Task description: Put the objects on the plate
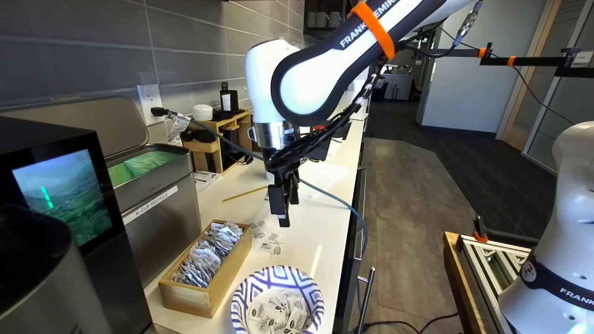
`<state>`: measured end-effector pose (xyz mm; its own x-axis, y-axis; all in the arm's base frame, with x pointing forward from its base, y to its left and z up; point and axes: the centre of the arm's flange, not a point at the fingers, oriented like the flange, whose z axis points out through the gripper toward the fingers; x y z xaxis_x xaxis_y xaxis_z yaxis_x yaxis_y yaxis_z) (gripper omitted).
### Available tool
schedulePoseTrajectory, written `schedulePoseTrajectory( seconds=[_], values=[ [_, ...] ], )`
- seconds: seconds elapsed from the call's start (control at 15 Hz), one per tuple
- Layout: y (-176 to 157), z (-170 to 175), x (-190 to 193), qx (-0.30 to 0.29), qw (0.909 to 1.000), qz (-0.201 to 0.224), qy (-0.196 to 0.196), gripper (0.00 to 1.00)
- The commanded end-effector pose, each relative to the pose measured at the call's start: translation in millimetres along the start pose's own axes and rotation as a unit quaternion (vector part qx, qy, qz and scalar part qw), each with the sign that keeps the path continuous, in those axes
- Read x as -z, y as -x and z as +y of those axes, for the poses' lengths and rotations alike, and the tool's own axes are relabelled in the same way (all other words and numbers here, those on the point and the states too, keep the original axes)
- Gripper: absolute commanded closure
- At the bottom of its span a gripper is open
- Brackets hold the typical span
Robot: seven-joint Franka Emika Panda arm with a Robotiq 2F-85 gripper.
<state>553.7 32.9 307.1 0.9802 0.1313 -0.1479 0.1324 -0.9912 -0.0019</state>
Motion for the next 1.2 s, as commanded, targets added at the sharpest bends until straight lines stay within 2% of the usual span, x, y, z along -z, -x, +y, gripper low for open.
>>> schedulePoseTrajectory(
  seconds=[0.0, 0.2, 0.4, 0.53, 0.8, 0.87, 1.13],
  values=[
    [-3.9, 0.1, -4.6, -0.002, 1.0, -0.003, -0.002, 0.0],
    [-9.0, 0.4, -9.2, -0.004, 1.0, -0.006, -0.003, 0.0],
    [-3.4, -2.4, -25.0, 0.006, 0.9988, 0.042, -0.024, 0.0],
    [18.1, 0.2, -35.0, -0.005, 0.9953, 0.082, -0.05, 0.0],
    [60.9, 8.9, -58.3, -0.066, 0.9876, 0.13, -0.057, 0.0],
    [24.7, 8.0, -51.8, -0.051, 0.9915, 0.11, -0.048, 0.0],
    [26.9, 8.6, -51.5, -0.052, 0.9908, 0.116, -0.047, 0.0]
  ],
)
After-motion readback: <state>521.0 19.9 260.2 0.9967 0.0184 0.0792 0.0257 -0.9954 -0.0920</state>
